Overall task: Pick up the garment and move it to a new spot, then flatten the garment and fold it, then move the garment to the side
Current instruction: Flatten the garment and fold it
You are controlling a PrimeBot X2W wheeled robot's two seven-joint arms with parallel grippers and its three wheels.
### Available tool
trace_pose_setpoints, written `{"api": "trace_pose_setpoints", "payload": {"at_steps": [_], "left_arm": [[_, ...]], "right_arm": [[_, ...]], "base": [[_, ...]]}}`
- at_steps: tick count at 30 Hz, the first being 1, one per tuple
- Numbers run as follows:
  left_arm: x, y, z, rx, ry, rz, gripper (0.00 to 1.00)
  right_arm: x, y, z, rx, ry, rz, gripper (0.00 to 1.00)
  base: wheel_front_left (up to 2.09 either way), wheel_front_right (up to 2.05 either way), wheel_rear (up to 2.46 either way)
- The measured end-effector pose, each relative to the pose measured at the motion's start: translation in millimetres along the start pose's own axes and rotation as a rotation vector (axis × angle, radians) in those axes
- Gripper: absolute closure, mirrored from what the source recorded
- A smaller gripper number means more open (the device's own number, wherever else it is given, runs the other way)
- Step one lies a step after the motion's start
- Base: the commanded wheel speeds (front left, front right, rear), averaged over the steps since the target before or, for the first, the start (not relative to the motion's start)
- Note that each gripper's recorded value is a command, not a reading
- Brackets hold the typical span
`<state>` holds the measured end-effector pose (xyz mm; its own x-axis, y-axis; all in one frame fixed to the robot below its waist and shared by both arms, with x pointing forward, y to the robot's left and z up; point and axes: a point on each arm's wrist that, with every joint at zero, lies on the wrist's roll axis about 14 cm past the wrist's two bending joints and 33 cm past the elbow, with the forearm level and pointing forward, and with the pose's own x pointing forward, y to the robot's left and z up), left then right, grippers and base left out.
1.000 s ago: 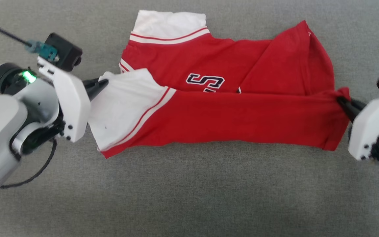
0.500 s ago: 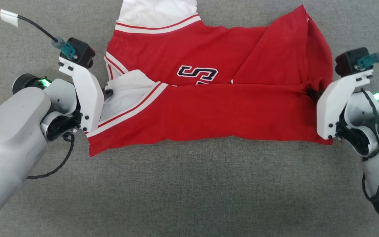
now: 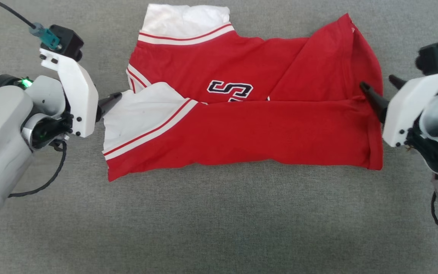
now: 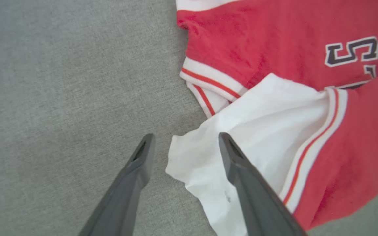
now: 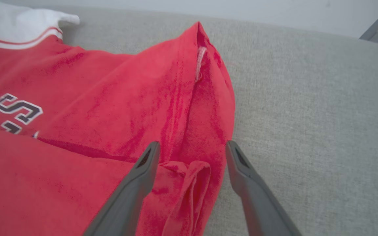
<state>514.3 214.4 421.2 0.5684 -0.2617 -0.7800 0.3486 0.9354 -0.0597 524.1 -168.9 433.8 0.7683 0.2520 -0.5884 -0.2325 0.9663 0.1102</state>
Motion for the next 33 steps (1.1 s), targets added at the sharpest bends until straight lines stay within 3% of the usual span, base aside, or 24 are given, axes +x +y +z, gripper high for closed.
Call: {"api": "trace_pose_setpoints", "payload": {"at_steps": [10, 19, 26, 33], "left_arm": [[-42.6, -13.6, -6.5, 0.019, -0.042, 0.013, 0.00], [-61.1, -42.7, -45.7, -0.054, 0.013, -0.009, 0.00], [-60.1, -52.9, -73.2, -0.148, 0.065, 0.000, 0.00], [-37.4, -49.1, -85.7, -0.270, 0.110, 0.022, 0.00]], "right_arm": [[-51.2, -9.2, 62.6, 0.063, -0.422, -0.089, 0.00], [-93.5, -9.0, 83.0, 0.026, -0.660, -0.174, 0.00], [-117.1, -14.4, 77.0, 0.019, -0.744, -0.231, 0.00], [-122.6, -25.3, 57.5, 0.052, -0.708, -0.269, 0.00]], "base": [[0.00, 0.00, 0.00], [0.00, 0.00, 0.00], [0.00, 0.00, 0.00], [0.00, 0.00, 0.00]]}}
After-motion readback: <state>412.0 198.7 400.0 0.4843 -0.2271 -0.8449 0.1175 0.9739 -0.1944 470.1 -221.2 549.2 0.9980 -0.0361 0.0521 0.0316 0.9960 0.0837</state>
